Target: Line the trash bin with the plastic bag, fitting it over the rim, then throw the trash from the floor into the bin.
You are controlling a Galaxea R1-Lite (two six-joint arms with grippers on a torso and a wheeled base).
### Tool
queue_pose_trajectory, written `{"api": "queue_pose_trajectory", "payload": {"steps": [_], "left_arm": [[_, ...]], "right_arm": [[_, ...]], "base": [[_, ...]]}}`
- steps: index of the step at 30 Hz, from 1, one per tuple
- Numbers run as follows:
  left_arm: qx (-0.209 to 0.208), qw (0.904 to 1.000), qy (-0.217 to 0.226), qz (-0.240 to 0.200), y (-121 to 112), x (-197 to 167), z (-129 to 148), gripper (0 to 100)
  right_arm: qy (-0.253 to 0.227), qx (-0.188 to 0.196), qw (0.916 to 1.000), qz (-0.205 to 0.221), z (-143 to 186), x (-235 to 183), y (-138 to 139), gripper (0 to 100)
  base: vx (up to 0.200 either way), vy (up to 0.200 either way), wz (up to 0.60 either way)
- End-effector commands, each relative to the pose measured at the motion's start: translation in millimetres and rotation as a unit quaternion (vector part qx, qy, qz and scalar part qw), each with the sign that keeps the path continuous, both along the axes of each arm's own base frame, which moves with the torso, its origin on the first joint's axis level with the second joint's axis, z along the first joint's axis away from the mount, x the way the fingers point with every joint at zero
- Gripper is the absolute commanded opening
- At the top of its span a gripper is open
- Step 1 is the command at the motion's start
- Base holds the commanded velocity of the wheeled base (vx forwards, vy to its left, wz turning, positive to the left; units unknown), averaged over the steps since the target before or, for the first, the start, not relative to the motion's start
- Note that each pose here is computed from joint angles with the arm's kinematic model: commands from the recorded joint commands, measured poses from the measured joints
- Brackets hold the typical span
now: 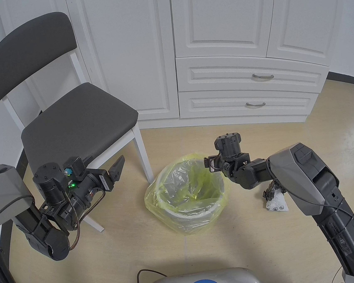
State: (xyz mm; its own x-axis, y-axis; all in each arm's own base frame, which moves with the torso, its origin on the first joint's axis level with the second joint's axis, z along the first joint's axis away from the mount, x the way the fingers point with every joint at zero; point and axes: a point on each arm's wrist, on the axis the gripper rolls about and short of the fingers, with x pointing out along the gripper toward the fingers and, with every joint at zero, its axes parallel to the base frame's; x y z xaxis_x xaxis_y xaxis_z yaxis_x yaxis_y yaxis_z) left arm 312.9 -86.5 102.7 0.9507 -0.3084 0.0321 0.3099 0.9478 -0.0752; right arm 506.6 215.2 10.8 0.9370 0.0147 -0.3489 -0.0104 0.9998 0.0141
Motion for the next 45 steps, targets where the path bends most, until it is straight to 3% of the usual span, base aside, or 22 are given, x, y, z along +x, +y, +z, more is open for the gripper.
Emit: {"api": "queue_pose_trajectory", "payload": {"steps": [1, 17, 22, 27, 32, 45], "left_arm": [[-0.001, 1.0000, -0.003, 0.000, 0.0, -0.8, 1.8, 100], [0.001, 1.0000, 0.003, -0.001, -0.8, 0.5, -2.0, 100], [0.001, 1.0000, 0.004, -0.001, -0.9, 0.7, -2.5, 100], [0.001, 1.0000, 0.003, -0.002, -1.0, 0.9, -2.2, 100], [0.001, 1.0000, 0.003, -0.002, -1.0, 0.9, -2.2, 100], [0.000, 1.0000, 0.001, 0.000, 0.3, 1.8, -1.6, 100]], "right_arm": [[0.008, -0.003, 0.9999, -0.011, -9.6, 4.8, -11.3, 100], [0.029, -0.010, 0.9990, -0.033, -28.6, 12.6, -34.5, 100], [0.032, -0.009, 0.9990, -0.030, -19.9, 6.3, -31.5, 100], [0.024, 0.006, 0.9994, -0.025, 14.8, -6.3, -29.1, 100], [0.015, 0.015, 0.9996, -0.017, 27.5, -6.6, -29.6, 100], [0.030, 0.010, 0.9990, -0.033, -9.8, 11.2, -41.5, 100]], "base": [[0.000, 0.000, 0.00], [0.000, 0.000, 0.00], [0.000, 0.000, 0.00], [0.000, 0.000, 0.00], [0.000, 0.000, 0.00], [0.000, 0.000, 0.00]]}}
